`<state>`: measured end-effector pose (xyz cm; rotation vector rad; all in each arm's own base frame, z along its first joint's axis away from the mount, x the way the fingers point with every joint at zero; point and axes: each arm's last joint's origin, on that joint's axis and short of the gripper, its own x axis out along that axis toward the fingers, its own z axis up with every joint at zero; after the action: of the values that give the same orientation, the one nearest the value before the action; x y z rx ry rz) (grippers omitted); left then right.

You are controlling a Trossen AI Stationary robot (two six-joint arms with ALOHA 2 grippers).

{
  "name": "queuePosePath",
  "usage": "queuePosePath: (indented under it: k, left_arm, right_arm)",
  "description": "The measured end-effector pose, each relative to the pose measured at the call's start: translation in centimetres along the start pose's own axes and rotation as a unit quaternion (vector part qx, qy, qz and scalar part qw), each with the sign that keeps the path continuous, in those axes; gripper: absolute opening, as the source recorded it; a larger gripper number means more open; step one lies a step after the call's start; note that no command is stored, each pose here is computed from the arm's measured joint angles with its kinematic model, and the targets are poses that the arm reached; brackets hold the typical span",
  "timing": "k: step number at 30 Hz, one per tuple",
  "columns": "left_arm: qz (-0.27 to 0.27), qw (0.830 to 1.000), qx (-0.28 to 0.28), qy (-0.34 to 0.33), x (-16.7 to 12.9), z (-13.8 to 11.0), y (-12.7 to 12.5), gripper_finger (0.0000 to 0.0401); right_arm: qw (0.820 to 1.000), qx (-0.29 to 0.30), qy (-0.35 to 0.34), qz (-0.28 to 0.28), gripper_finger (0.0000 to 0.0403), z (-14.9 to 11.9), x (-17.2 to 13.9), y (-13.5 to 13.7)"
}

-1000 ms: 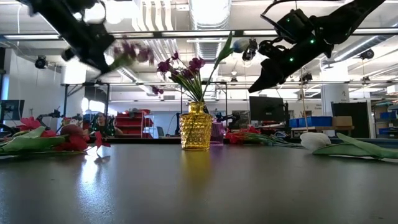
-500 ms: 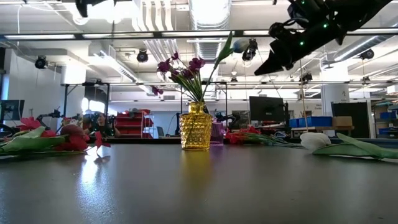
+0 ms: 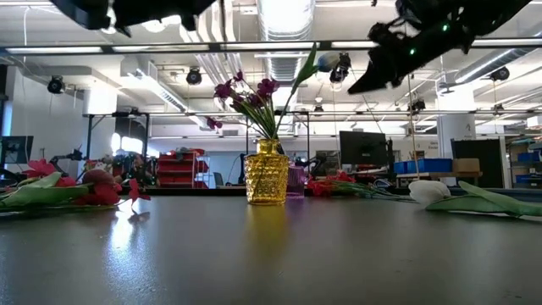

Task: Sort flowers into vase by color
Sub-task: Put the purple flowers into the violet vase

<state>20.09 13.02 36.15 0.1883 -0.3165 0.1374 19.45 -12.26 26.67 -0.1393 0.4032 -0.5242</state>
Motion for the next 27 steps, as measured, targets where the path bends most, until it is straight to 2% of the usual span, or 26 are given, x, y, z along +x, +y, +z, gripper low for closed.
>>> queuePosePath:
  k: [3,5,7,10,14,22,27]
  left_arm:
    - [-0.024,1.0,-0.006,0.007,2.2,-0.4,0.9,0.0001]
    - [-0.041,0.999,-0.008,0.009,3.5,-0.6,1.4,0.0001]
    - [-0.056,0.998,-0.007,0.006,4.8,-0.6,1.8,0.0001]
    - [-0.076,0.997,-0.012,0.005,6.7,-1.0,2.4,0.0001]
    - [-0.113,0.993,-0.034,-0.005,9.0,-1.8,2.8,0.0001]
    - [-0.154,0.986,-0.056,-0.011,13.1,-3.2,3.3,0.0001]
    - [-0.162,0.984,-0.069,-0.007,14.3,-4.1,3.8,0.0001]
  right_arm:
    - [0.996,-0.01,-0.031,-0.082,0.0012,2.5,-2.4,-1.1]
    - [0.993,-0.008,-0.066,-0.093,0.0012,3.9,-4.2,-1.5]
    - [0.993,-0.01,-0.106,-0.056,0.0012,5.0,-5.4,-1.5]
    - [0.987,0.001,-0.159,0.034,0.0013,6.3,-6.1,-1.3]
    - [0.973,-0.001,-0.205,0.109,0.0036,7.3,-4.4,-0.7]
    - [0.969,-0.007,-0.205,0.139,0.0151,9.9,1.1,0.1]
    - [0.973,-0.01,-0.177,0.149,0.0184,12.0,3.1,0.0]
